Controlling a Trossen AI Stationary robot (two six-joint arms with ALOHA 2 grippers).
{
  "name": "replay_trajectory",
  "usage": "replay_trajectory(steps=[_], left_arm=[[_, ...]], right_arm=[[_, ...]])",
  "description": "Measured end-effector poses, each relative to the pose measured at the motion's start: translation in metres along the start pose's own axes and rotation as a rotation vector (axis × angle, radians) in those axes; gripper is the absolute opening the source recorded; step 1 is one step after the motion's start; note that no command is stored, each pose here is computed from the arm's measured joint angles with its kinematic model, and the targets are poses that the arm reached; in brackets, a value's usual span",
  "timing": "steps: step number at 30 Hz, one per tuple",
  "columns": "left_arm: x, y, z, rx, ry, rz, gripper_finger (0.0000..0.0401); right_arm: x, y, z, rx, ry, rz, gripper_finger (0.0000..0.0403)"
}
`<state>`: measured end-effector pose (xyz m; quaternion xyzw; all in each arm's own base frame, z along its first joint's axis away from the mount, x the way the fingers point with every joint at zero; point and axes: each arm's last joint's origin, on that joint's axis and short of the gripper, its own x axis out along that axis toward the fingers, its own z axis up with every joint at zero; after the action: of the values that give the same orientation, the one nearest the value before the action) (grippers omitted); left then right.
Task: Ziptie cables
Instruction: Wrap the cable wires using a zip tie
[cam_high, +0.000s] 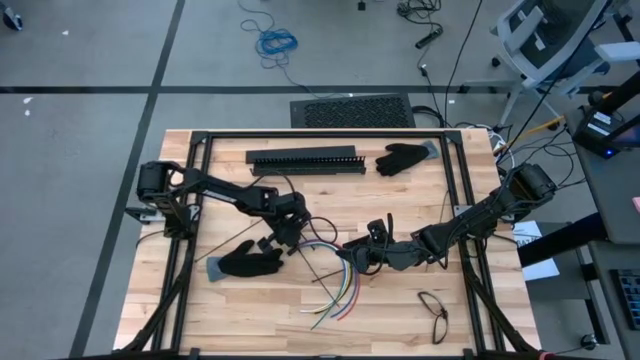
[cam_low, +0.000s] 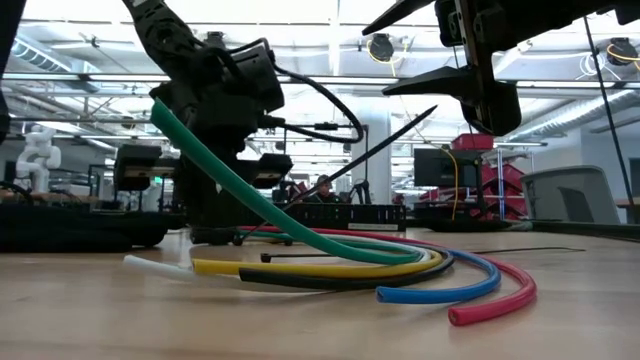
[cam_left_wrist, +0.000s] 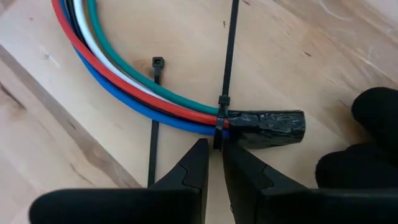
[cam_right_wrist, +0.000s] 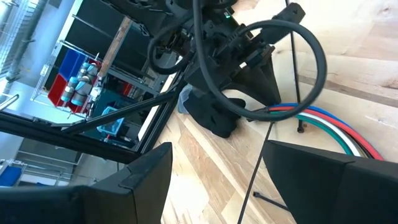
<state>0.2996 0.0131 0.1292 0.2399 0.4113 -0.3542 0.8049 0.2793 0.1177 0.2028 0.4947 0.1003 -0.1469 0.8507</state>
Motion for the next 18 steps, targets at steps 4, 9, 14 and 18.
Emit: replay_trajectory(steps=[4,9,14,18], left_arm=[[0.0022,0.0004,-0.0007,-0.003,-0.001,-0.008,0.0047],[0.0017,0.0004,-0.0005,-0.004,0.0,-0.007,0.0047],[0.0005,0.0014,0.0008,-0.009,0.009,-0.009,0.0047],[-0.0028,0.0059,0.0061,-0.013,0.02,-0.01,0.0047]], right_arm=[[0.0,0.0,0.0,0.0,0.0,0.0,0.0249],[0.0,0.0,0.0001,0.0,0.0,0.0,0.0249],[0.0,0.0,0.0,0.0,0.0,0.0,0.0249],[0.0,0.0,0.0,0.0,0.0,0.0,0.0249]])
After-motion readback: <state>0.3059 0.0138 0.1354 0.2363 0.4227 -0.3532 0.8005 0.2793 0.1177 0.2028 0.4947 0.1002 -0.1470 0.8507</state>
